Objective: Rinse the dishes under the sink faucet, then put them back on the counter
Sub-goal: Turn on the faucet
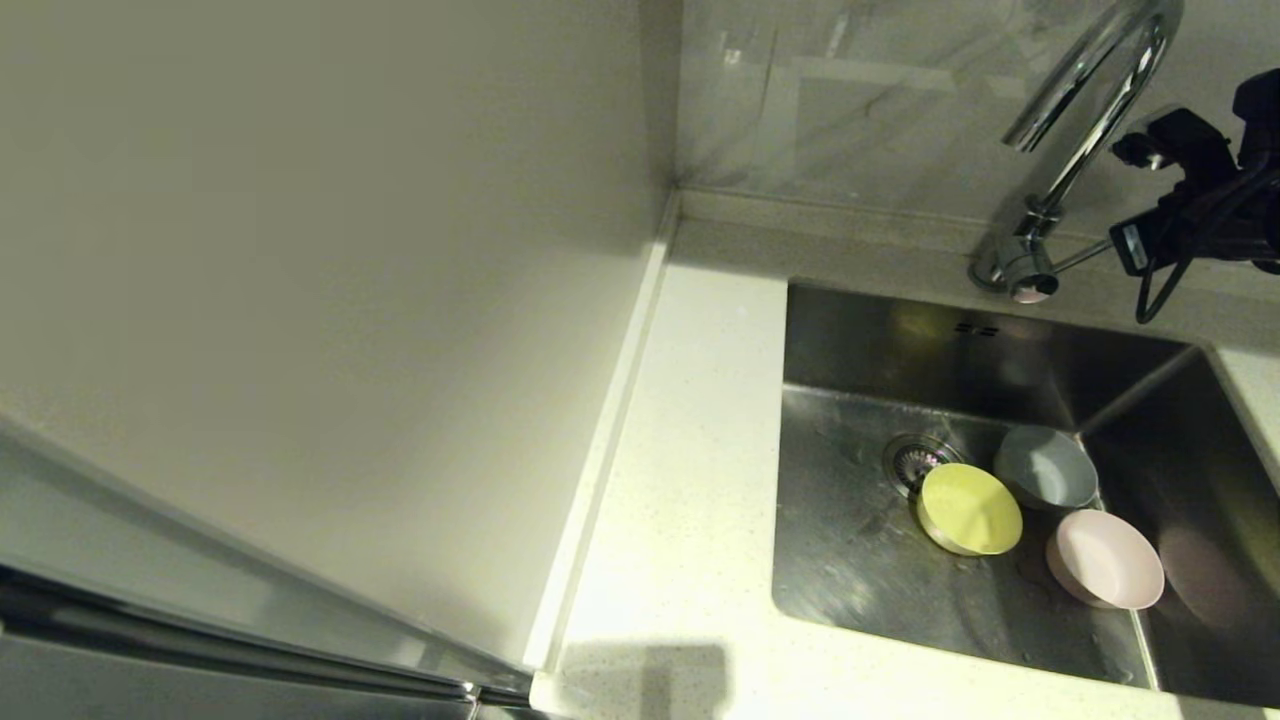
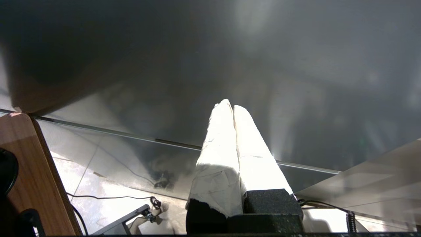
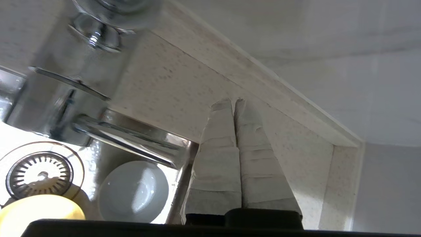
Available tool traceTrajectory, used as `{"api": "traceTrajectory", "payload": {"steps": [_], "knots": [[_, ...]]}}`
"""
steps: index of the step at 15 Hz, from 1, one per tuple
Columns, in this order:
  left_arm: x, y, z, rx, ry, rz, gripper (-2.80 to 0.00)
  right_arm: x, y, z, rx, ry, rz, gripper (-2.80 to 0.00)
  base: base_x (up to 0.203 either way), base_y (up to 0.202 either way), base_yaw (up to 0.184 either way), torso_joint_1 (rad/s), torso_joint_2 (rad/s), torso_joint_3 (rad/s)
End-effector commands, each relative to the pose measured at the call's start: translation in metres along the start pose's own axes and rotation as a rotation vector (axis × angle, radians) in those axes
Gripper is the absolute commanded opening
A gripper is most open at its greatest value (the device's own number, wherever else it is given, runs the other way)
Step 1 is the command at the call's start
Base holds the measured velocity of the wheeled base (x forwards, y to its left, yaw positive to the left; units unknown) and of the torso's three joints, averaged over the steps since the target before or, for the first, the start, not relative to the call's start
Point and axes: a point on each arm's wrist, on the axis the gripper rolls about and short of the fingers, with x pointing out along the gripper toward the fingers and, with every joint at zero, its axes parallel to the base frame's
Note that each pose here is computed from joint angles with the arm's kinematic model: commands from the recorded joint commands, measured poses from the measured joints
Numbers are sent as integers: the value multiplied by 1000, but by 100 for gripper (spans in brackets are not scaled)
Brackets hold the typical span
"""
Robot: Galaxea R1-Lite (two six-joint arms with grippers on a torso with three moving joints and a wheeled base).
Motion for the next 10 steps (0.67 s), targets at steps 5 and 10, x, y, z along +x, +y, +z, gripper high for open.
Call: {"api": "traceTrajectory", "payload": {"steps": [5, 10], "knots": [[0, 0, -1, -1, 3, 0, -280, -2, -2, 4, 24, -22, -8, -280, 0, 0, 0, 0, 0, 0], [0, 0, -1, -1, 3, 0, -280, -10, 10, 24, 235, -115, 13, -280, 0, 0, 0, 0, 0, 0]]}}
